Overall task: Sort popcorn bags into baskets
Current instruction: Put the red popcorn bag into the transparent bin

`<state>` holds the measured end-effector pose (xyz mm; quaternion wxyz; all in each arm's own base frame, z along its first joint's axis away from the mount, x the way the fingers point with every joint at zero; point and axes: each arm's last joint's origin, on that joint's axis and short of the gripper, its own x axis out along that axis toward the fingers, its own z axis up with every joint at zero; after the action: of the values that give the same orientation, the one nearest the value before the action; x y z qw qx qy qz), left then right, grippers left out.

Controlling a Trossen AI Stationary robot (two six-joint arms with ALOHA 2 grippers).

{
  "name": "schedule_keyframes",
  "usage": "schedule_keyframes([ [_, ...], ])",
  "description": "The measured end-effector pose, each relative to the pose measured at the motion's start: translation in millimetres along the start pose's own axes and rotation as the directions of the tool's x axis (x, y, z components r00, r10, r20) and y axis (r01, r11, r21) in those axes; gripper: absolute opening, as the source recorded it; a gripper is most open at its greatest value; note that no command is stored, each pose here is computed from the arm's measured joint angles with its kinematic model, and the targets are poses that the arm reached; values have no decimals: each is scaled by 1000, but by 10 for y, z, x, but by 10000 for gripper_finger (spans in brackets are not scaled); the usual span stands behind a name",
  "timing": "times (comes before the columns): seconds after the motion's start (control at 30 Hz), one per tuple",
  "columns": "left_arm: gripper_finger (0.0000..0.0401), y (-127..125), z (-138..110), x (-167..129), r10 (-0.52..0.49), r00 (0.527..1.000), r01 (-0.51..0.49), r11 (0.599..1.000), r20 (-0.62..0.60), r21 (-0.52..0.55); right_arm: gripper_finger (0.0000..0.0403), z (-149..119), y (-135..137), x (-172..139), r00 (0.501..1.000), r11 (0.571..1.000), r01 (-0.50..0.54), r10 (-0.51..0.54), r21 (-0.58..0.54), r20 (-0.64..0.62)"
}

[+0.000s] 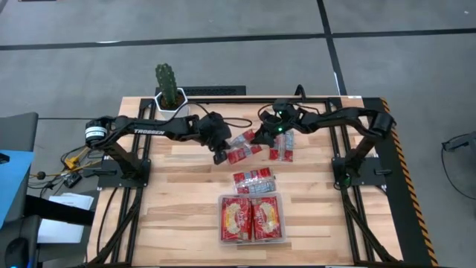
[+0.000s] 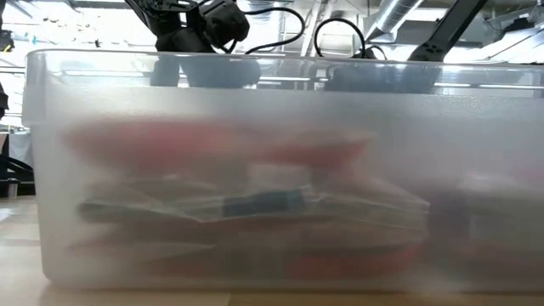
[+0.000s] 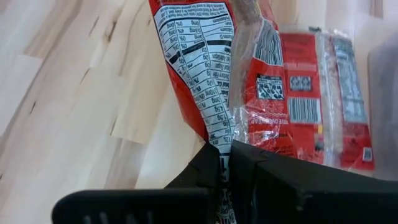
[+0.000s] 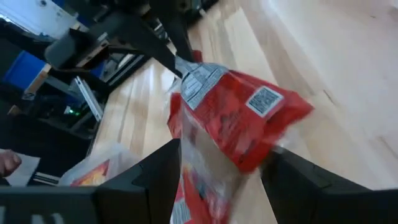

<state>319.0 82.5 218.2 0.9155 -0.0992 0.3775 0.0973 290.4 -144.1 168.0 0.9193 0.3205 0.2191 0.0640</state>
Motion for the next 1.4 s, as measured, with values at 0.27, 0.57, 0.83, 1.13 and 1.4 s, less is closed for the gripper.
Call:
schedule_keyframes([
  [0.27, 0, -41, 26, -29, 7, 1000, -6, 1000, 24, -23, 235, -74, -99, 44, 999, 999, 12, -11, 43, -35],
  [0.57, 0, -66, 70, -32, -21, 997, 23, 999, 69, -24, 150, -65, 58, 139, 994, 993, -108, 106, -48, -38],
  [0.83, 31, -106, 80, -34, -108, 991, 109, 994, 74, -17, 21, -74, 125, 152, 991, 991, -129, 127, -37, -50],
  [1.13, 159, -190, 84, -165, -334, 942, 336, 934, 33, -122, 18, 76, 297, -182, 980, 982, -189, 187, -13, -60],
  [1.4, 214, -367, 27, -336, -615, 788, 587, 770, -45, -249, 18, -49, 678, -349, 943, 965, -259, 260, 32, -209],
])
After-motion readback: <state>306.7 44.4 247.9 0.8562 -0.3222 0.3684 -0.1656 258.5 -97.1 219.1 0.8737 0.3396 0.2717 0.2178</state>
